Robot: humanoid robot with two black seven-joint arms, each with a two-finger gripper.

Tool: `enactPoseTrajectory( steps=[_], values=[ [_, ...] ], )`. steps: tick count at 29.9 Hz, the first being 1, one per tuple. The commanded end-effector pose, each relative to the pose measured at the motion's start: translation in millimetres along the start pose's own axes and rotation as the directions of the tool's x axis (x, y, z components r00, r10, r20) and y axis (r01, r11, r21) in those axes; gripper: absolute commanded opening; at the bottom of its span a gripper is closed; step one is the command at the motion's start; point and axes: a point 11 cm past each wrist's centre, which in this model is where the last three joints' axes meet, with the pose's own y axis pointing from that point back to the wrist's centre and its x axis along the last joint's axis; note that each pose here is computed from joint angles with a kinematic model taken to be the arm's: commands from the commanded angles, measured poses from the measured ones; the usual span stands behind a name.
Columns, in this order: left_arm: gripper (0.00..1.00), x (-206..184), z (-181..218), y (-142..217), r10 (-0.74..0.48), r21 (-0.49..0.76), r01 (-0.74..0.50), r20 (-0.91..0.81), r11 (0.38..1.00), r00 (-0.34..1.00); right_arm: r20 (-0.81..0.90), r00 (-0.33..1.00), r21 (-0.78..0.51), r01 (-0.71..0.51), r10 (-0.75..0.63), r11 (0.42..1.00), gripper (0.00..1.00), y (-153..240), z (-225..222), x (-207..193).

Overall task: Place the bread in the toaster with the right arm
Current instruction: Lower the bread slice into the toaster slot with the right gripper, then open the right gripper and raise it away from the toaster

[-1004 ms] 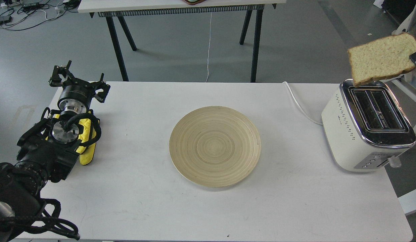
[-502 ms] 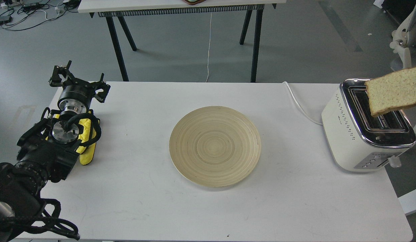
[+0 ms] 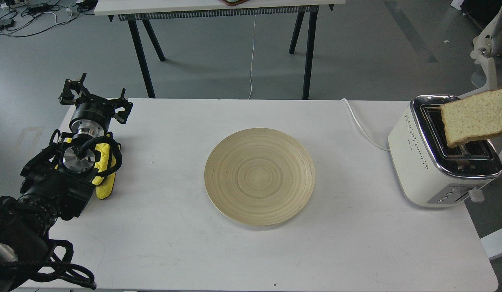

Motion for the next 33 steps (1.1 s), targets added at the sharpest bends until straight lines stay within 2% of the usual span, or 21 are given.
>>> enactPoseTrajectory(
  steps=[1, 9, 18, 22, 23, 24, 26, 28, 33],
  values=[
    [1.0, 0, 0, 0, 0.0, 0.0, 0.0, 0.0, 1.0, 1.0, 0.001, 1.0, -0.013, 0.018, -0.018, 1.0, 0.0, 4, 5, -7],
    [1.0, 0, 0, 0, 0.0, 0.001, 0.0, 0.001, 1.0, 1.0, 0.008, 0.999, -0.018, 0.035, -0.034, 0.999, 0.01, 7, 7, -15],
    [1.0, 0, 0, 0, 0.0, 0.0, 0.0, 0.0, 1.0, 1.0, 0.036, 0.999, 0.008, 0.038, -0.038, 0.999, 0.14, -1, -3, -24],
    [1.0, 0, 0, 0, 0.0, 0.0, 0.0, 0.0, 1.0, 1.0, 0.055, 0.998, 0.025, 0.042, -0.043, 0.999, 0.25, -6, -9, -32],
    [1.0, 0, 0, 0, 0.0, 0.0, 0.0, 0.0, 1.0, 1.0, 0.063, 0.997, 0.033, 0.043, -0.045, 0.999, 0.4, -8, -12, -34],
    [1.0, 0, 0, 0, 0.0, 0.0, 0.0, 0.0, 1.0, 1.0, 0.066, 0.997, 0.035, 0.041, -0.044, 0.999, 0.49, -9, -13, -35],
    [1.0, 0, 0, 0, 0.0, 0.0, 0.0, 0.0, 1.0, 1.0, 0.068, 0.997, 0.039, 0.04, -0.043, 0.998, 0.49, -10, -14, -35],
    [1.0, 0, 0, 0, 0.0, 0.0, 0.0, 0.0, 1.0, 1.0, 0.077, 0.996, 0.049, 0.041, -0.045, 0.998, 0.56, -12, -18, -38],
    [1.0, 0, 0, 0, 0.0, 0.0, 0.0, 0.0, 1.0, 1.0, 0.095, 0.994, 0.077, 0.041, -0.048, 0.996, 0.61, -19, -29, -44]
  ],
)
